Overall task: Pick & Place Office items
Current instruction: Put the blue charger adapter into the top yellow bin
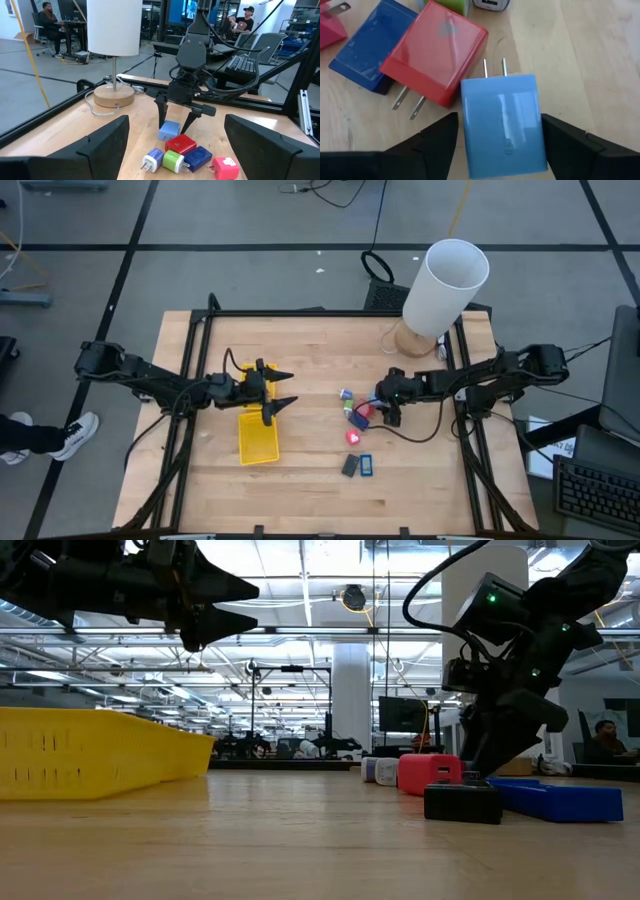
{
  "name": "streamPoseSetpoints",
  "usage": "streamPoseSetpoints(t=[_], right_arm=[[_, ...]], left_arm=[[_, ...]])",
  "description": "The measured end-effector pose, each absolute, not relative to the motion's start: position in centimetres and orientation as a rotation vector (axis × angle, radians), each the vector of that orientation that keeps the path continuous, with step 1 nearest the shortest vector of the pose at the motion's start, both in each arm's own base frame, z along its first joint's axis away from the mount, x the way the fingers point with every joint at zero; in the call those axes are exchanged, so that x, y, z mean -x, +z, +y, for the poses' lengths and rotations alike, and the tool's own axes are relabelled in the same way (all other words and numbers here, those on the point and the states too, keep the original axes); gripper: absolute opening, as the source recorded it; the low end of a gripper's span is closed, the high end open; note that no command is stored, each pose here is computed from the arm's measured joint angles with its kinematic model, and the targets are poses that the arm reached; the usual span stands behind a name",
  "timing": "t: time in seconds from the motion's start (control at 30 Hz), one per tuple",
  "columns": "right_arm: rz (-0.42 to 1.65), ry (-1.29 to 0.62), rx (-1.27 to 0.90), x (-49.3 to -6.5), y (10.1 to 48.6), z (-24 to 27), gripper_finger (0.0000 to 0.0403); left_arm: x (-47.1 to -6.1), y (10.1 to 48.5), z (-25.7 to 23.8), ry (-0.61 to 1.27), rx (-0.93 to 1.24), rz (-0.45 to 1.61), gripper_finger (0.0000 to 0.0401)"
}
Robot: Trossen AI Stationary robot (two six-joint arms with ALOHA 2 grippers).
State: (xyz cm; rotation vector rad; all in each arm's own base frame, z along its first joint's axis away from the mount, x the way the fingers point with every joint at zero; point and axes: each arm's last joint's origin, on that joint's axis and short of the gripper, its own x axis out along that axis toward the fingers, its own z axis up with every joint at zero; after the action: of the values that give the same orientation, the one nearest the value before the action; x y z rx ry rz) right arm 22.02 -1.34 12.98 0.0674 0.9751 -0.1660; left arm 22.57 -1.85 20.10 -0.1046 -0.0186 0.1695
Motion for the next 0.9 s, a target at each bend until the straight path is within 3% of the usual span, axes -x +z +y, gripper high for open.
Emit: streamPoseSetpoints(t=[0.9], right_arm=[[1.019,-0.164,-0.063,-21.05,12.05,-1.30,0.0253]], left_arm=[[-22.57,20.11,-1.85,0.170,0.109,-0.020,0.0318]])
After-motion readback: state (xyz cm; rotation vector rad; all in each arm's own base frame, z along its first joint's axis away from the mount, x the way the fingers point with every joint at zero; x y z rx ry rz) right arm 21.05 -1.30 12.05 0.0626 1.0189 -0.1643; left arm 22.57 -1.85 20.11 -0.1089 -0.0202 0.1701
